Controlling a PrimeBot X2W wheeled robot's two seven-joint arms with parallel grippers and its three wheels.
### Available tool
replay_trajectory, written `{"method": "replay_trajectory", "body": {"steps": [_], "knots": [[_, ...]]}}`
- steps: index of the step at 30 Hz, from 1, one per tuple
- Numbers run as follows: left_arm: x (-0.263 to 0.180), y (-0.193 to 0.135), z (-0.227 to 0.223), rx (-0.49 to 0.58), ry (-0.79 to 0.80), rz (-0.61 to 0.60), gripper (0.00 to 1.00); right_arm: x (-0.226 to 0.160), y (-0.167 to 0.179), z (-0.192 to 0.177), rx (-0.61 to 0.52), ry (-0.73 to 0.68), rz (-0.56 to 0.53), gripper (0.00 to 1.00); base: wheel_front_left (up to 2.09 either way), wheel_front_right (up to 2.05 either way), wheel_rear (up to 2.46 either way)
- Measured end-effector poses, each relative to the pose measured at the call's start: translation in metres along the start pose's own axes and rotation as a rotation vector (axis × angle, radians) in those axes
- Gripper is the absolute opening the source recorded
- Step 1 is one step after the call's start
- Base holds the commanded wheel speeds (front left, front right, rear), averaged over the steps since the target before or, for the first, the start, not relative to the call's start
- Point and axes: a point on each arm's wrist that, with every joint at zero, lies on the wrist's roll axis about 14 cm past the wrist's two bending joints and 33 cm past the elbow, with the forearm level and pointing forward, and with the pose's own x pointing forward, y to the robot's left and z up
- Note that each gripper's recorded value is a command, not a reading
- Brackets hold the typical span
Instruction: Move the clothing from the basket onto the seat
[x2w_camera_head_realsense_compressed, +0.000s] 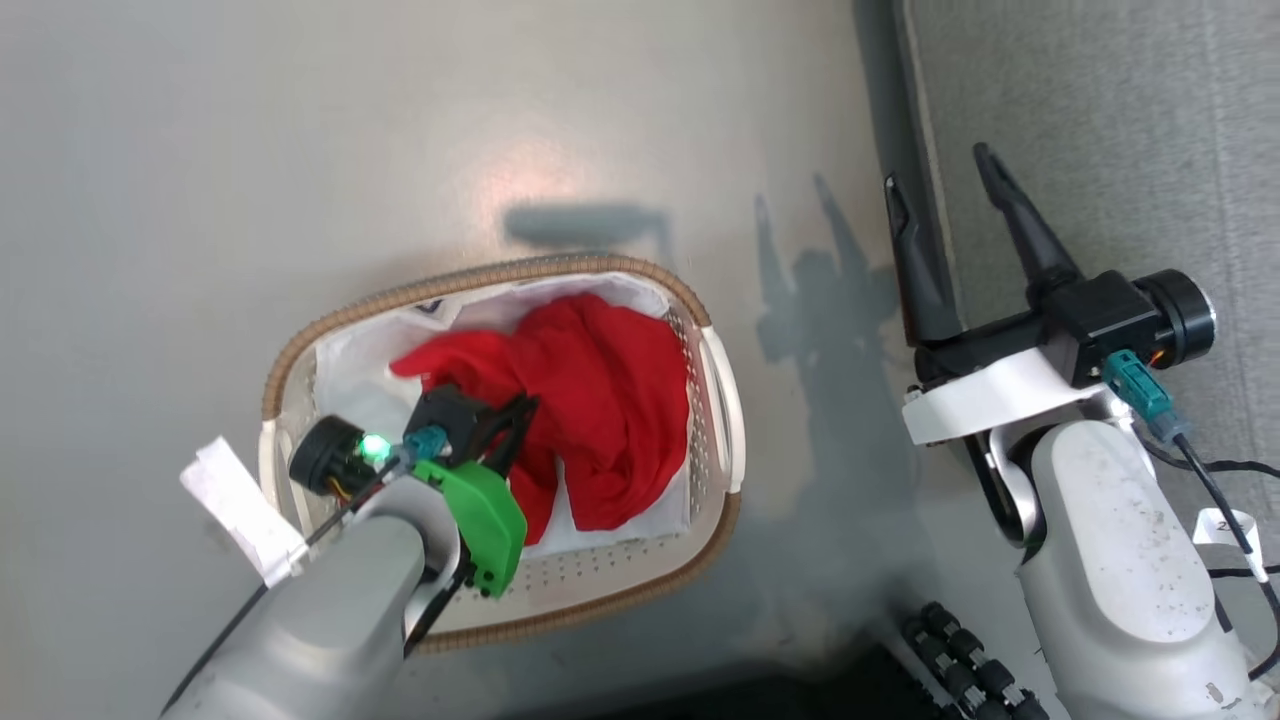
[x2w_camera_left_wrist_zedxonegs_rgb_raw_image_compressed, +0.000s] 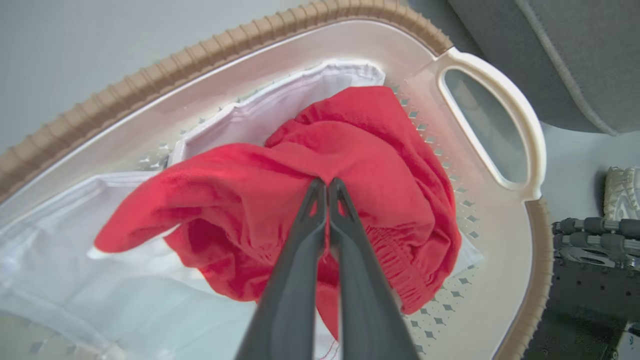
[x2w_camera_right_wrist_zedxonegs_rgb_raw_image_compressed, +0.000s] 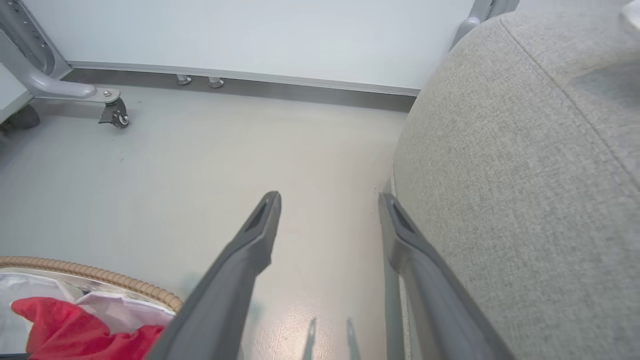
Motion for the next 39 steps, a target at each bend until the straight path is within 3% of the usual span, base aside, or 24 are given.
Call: {"method": "replay_trajectory", "body": {"steps": [9,20,39], "knots": [[-0.037,-0.022,0.037,0.012,-0.120,0.029,0.00,-0.018,0.008,0.045,0.021,-0.070,0.010,1.00,0.00,0.00,0.00],[-0.098,-0.057,0.117,0.061,-0.419,0.073,0.00,-0.062,0.020,0.083,0.062,-0.134,0.010,1.00,0.00,0.00,0.00],[-0.240,-0.120,0.258,0.308,-0.973,0.132,0.00,-0.115,0.062,0.132,0.093,-0.256,0.104,1.00,0.00,0.00,0.00]]}}
